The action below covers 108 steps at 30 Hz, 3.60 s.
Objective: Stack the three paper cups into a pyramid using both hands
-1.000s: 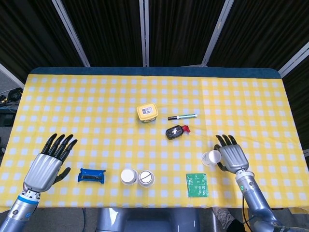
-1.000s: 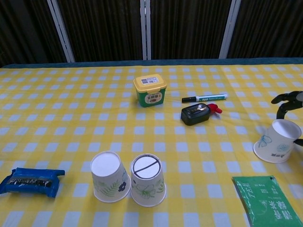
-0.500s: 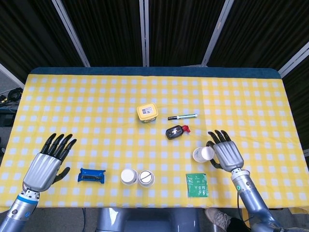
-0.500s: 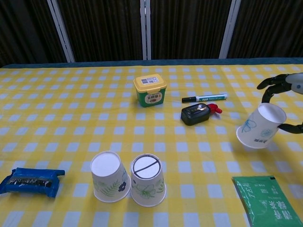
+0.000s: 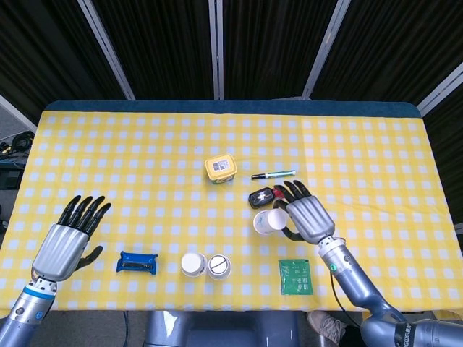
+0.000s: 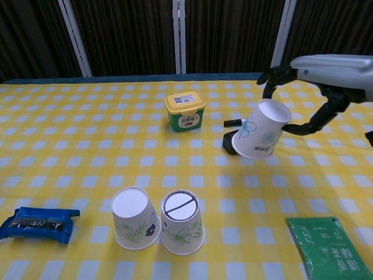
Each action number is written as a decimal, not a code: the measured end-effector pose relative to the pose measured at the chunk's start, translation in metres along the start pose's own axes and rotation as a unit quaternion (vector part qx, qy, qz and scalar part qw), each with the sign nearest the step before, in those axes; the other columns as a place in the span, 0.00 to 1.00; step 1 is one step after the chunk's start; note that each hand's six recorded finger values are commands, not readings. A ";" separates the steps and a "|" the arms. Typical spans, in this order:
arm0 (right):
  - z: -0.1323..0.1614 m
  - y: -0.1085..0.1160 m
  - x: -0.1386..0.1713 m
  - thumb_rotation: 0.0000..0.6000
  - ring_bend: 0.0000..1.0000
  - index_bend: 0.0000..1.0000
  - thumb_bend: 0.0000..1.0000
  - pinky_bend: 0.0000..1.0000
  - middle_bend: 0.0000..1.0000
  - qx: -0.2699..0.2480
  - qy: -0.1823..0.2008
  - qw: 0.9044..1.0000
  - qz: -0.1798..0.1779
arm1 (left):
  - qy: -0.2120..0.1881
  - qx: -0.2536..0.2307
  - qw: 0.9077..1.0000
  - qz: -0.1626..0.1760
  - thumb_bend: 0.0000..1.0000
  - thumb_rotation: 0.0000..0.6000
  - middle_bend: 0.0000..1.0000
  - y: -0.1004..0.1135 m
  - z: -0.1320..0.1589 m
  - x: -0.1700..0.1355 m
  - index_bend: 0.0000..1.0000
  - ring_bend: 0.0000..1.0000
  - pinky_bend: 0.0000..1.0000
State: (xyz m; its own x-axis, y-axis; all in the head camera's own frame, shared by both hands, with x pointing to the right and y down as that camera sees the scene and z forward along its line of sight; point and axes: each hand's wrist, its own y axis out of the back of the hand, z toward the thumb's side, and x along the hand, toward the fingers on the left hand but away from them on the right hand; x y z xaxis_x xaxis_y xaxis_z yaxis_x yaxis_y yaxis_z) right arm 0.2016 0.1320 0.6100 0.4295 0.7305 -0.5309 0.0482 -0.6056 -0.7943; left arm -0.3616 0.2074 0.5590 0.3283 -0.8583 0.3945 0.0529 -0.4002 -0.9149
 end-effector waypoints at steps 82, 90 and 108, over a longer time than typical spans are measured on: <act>0.134 -0.024 0.001 1.00 0.00 0.34 0.19 0.00 0.00 -0.008 0.141 0.989 0.039 | -0.019 -0.034 0.999 -0.023 0.27 1.00 0.00 -0.002 -0.005 0.010 0.00 0.00 0.00; 0.134 -0.020 0.004 1.00 0.00 0.31 0.19 0.00 0.00 0.007 0.133 0.991 0.032 | -0.016 -0.034 0.999 -0.018 0.27 1.00 0.00 0.000 -0.006 0.009 0.00 0.00 0.00; -0.006 0.000 0.054 1.00 0.00 0.10 0.17 0.00 0.00 0.038 -0.038 0.998 -0.037 | 0.036 -0.014 0.999 -0.020 0.27 1.00 0.00 -0.010 -0.031 -0.003 0.00 0.00 0.00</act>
State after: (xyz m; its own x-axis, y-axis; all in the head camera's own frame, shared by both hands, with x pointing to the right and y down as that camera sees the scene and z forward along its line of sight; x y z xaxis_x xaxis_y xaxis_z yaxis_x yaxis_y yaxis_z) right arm 0.2305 0.1694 0.5832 0.3575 0.7957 -0.4889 0.0072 -0.5258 -0.8505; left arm -0.3926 0.2040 0.5697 0.2576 -0.8623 0.4361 0.0377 -0.4420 -0.8962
